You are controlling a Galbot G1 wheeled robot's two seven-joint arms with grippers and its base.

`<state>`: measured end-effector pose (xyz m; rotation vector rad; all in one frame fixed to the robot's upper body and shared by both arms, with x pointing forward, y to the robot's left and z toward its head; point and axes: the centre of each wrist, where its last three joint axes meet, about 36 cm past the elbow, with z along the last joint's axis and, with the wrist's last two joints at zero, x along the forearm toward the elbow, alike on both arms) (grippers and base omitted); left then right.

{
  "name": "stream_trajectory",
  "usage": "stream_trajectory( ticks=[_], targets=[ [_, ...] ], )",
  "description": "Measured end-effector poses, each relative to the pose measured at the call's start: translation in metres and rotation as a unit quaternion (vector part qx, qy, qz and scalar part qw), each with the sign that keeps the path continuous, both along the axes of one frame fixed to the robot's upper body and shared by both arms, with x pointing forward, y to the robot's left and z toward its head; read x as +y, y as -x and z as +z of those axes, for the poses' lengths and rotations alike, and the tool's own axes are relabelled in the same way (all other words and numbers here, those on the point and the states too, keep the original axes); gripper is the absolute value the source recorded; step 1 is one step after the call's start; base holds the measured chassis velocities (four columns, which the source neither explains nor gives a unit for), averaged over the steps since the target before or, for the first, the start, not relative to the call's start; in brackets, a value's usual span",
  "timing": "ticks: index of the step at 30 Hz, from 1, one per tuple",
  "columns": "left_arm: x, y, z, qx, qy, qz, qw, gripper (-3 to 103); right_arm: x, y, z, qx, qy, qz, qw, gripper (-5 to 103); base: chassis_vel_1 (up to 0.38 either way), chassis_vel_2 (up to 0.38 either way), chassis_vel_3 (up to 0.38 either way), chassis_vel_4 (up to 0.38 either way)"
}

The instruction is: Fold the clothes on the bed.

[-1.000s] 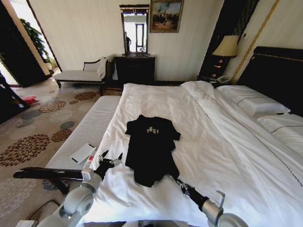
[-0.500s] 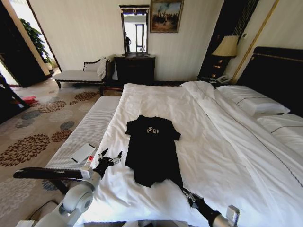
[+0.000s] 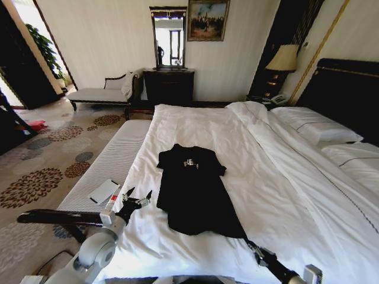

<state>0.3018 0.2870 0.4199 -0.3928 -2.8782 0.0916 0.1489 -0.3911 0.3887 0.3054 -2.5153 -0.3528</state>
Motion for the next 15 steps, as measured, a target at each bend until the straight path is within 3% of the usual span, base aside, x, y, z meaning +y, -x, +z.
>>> stream_trajectory(
  ticks=[5,8,14,15],
  targets=[
    [0.000,0.004,0.003,0.006,-0.020,-0.015,0.9997,100,-0.006,-0.006,-0.006,-0.003,0.006,-0.010,1.000,0,0.000,0.000,0.000,0.000],
    [0.001,0.015,0.002,0.034,-0.040,-0.039,0.9979,100,-0.003,-0.007,-0.009,-0.002,0.003,-0.009,1.000,0,0.000,0.000,0.000,0.000],
    [0.003,0.045,-0.006,0.103,-0.038,-0.077,0.9910,100,0.003,-0.007,-0.013,0.001,0.000,-0.003,1.000,0,0.000,0.000,0.000,0.000],
    [0.003,0.045,-0.006,0.103,-0.038,-0.077,0.9910,100,0.003,-0.007,-0.013,0.001,0.000,-0.003,1.000,0,0.000,0.000,0.000,0.000]
  ],
)
